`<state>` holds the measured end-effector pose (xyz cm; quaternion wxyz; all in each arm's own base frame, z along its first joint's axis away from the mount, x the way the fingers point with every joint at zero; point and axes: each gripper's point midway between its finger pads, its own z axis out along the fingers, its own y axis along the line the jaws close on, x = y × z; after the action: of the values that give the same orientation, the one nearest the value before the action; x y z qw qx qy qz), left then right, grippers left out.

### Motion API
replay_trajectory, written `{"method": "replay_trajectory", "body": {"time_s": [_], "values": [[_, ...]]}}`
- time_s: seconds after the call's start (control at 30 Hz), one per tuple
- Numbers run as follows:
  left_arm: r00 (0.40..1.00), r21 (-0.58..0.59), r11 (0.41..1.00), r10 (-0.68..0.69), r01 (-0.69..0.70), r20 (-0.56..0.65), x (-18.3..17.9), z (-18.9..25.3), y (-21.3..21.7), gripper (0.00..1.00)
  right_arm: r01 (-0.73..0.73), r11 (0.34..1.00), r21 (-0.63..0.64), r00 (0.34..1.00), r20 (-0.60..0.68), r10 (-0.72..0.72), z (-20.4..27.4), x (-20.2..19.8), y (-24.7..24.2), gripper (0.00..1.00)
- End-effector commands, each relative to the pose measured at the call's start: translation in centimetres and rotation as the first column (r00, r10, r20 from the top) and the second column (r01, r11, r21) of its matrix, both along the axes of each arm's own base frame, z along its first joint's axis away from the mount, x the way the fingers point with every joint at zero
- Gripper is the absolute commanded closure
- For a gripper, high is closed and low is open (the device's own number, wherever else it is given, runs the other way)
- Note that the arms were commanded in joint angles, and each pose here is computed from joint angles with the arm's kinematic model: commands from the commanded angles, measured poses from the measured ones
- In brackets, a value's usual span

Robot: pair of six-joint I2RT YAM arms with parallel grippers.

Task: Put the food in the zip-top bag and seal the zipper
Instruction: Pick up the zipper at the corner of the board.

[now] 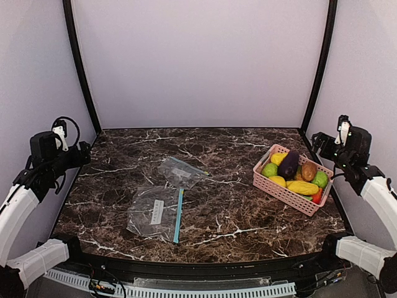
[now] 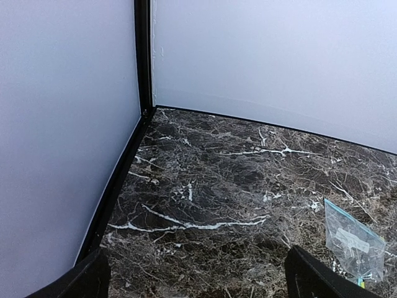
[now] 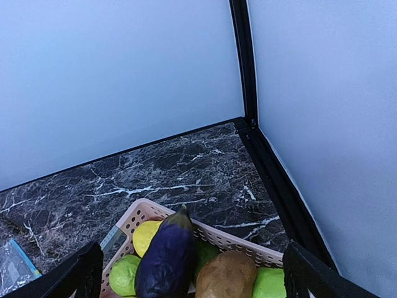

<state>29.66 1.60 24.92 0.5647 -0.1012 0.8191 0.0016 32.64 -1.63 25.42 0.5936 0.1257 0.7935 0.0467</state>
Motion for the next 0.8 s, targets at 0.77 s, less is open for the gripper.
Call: {"method": "replay_trajectory", "body": {"time_s": [0.77], "values": [[0.942,-0.424,0.883,-0.292,0.2,-0.166,-1.7,-5.9,-8.7,0.01,-0.399,0.914,0.071,0.914,-0.055,0.403,2.1,0.7,8.3,0.01]]}}
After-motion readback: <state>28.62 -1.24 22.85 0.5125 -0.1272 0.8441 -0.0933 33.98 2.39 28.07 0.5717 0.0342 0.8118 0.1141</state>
